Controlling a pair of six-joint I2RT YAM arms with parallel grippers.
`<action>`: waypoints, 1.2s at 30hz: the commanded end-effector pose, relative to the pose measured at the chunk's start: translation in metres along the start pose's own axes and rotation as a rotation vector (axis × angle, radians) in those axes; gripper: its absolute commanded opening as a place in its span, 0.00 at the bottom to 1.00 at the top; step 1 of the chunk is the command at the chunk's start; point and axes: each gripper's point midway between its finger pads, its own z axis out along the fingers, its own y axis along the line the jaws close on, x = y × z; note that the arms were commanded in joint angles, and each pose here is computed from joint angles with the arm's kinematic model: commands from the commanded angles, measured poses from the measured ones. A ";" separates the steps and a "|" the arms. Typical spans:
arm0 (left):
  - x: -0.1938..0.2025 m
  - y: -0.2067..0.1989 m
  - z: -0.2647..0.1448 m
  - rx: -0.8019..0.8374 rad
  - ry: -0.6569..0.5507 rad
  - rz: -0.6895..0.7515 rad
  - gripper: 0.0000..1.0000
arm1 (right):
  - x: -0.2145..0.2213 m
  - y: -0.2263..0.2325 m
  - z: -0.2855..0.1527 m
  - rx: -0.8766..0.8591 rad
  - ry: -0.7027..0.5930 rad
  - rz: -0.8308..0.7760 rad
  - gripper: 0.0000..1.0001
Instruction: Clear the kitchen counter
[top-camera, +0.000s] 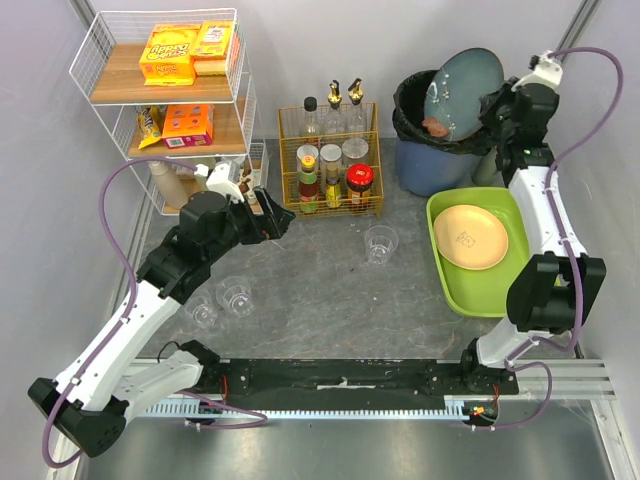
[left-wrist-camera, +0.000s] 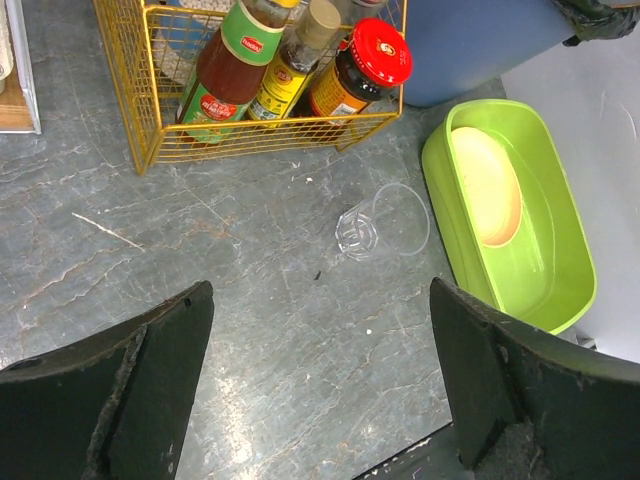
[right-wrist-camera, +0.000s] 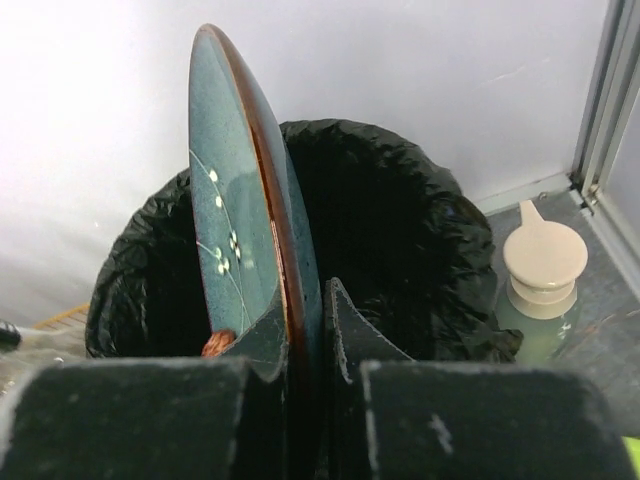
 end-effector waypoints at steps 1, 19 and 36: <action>-0.003 -0.006 0.001 0.032 -0.012 -0.001 0.93 | -0.109 0.060 -0.040 -0.074 -0.367 -0.188 0.00; 0.001 -0.002 0.000 0.022 -0.011 -0.001 0.93 | -0.167 0.060 -0.087 0.069 -0.485 -0.126 0.00; 0.021 -0.006 -0.005 0.085 0.065 0.043 0.96 | -0.098 -0.003 -0.220 0.268 -0.264 0.008 0.00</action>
